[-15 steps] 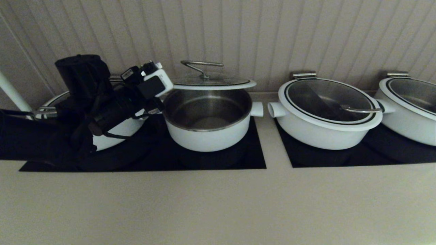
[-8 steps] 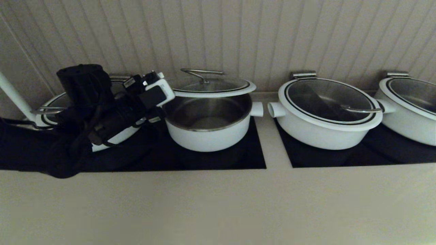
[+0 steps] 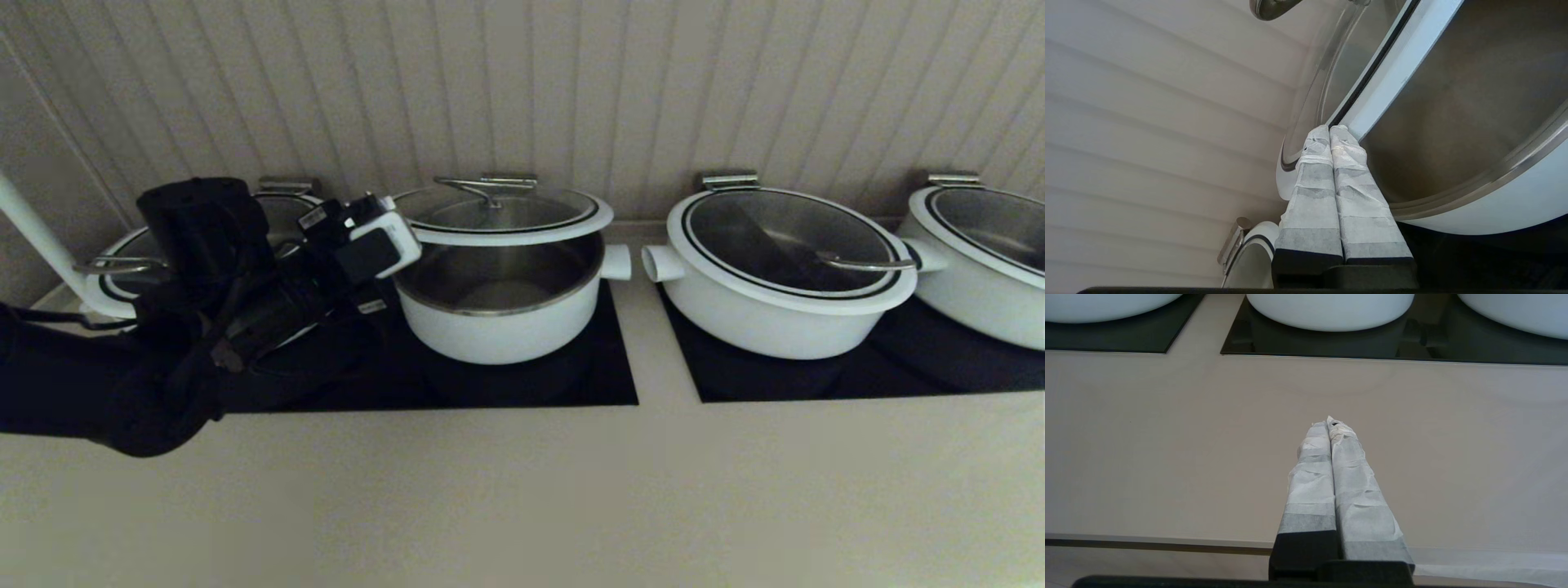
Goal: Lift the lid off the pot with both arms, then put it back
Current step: Close the pot lid
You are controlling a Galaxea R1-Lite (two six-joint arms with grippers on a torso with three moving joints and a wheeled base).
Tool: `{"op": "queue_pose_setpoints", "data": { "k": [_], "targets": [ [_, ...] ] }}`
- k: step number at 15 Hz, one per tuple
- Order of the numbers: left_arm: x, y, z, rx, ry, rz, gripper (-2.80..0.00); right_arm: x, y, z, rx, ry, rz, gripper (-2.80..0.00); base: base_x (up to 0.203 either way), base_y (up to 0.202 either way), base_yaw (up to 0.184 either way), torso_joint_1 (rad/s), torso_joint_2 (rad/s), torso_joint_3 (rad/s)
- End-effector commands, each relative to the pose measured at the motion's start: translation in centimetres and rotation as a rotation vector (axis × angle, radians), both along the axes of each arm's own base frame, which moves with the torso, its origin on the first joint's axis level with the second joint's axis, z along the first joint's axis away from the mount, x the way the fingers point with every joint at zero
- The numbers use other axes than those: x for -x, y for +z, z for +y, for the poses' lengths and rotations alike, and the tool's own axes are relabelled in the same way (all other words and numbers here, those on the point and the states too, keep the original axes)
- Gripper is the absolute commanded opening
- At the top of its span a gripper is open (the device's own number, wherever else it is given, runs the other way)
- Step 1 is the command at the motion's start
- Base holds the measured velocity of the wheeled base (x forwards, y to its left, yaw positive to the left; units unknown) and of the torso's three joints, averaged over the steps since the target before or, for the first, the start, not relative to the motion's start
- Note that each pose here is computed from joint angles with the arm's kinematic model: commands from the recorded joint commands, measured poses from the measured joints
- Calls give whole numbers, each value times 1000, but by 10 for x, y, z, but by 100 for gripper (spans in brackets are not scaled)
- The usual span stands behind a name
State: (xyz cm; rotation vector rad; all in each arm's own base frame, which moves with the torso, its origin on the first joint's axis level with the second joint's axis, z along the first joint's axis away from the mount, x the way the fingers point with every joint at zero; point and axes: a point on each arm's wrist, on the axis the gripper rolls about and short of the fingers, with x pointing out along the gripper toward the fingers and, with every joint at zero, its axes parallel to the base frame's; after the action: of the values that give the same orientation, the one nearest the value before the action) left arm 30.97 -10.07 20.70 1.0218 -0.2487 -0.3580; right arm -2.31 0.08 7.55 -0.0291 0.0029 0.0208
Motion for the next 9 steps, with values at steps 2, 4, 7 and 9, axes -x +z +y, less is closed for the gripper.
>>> {"op": "queue_pose_setpoints", "data": {
  "k": [2, 4, 7, 9],
  "targets": [
    [1, -1, -2, -4, -6, -3, -280, 0, 0, 0, 0, 1, 1, -280, 0, 0, 0, 0, 0, 0],
    [1, -1, -4, -6, -12, -2, -280, 0, 0, 0, 2, 1, 1, -280, 0, 0, 0, 0, 0, 0],
    [2, -3, -9, -8, -28, 2, -280, 0, 0, 0, 0, 1, 1, -280, 0, 0, 0, 0, 0, 0],
    [3, -5, -12, -11, -38, 10, -280, 0, 0, 0, 2, 1, 1, -280, 0, 0, 0, 0, 0, 0]
  ]
}}
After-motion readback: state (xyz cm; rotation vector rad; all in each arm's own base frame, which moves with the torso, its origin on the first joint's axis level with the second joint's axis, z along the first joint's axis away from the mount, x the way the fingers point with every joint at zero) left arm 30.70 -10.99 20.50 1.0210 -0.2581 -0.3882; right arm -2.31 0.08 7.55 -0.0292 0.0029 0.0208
